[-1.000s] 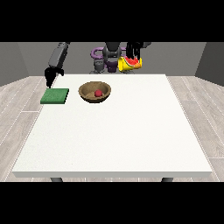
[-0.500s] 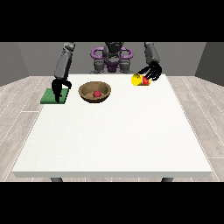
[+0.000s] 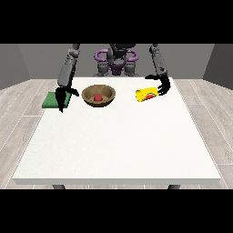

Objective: Pick the cup and pour the ball into the bowl, then pick the bowl and place it on the pad

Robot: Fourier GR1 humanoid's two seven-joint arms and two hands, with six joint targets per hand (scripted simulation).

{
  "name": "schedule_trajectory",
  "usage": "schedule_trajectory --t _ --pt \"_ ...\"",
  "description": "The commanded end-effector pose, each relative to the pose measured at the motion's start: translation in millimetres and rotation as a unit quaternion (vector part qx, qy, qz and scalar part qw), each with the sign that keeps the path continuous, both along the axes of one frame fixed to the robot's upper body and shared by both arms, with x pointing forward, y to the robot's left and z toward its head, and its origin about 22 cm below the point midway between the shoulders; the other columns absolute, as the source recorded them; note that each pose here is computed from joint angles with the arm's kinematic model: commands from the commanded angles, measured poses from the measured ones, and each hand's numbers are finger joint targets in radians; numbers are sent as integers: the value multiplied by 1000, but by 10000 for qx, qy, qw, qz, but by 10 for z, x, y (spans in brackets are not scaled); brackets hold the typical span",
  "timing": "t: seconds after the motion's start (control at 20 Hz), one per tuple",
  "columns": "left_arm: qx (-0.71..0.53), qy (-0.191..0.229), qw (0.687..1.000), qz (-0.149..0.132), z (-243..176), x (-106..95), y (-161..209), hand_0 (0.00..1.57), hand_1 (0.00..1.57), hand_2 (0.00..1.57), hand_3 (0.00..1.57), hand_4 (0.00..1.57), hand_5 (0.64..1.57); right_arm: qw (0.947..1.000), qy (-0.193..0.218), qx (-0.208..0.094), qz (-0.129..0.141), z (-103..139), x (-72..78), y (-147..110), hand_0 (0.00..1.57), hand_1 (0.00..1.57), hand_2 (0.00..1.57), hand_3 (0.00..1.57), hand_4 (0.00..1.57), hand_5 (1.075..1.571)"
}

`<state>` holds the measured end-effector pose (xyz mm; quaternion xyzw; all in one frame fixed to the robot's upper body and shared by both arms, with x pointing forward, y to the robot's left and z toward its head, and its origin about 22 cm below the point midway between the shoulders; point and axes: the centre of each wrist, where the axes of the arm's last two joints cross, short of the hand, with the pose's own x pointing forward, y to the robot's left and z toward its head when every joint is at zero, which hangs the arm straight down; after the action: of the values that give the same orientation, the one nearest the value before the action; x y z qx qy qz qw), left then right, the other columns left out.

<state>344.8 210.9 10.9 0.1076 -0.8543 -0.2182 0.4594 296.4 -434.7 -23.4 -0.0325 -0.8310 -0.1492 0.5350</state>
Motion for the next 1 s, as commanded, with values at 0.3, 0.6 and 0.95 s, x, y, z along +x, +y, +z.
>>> schedule_trajectory --t 0.3,0.6,0.95 --pt "-604 307 9975 -186 -73 84 127 0 0 0 0 0 664 9971 586 348 346 -116 352 660 0 0 0 0 0 1569" --pt "-672 1397 9869 450 -611 -209 513 0 0 0 0 0 669 9859 1372 583 754 -242 318 937 0 0 0 0 0 1567" --pt "-877 1307 9862 519 -696 -314 689 0 0 0 0 0 702 9797 1645 671 931 -489 293 1444 0 0 0 0 0 1570"
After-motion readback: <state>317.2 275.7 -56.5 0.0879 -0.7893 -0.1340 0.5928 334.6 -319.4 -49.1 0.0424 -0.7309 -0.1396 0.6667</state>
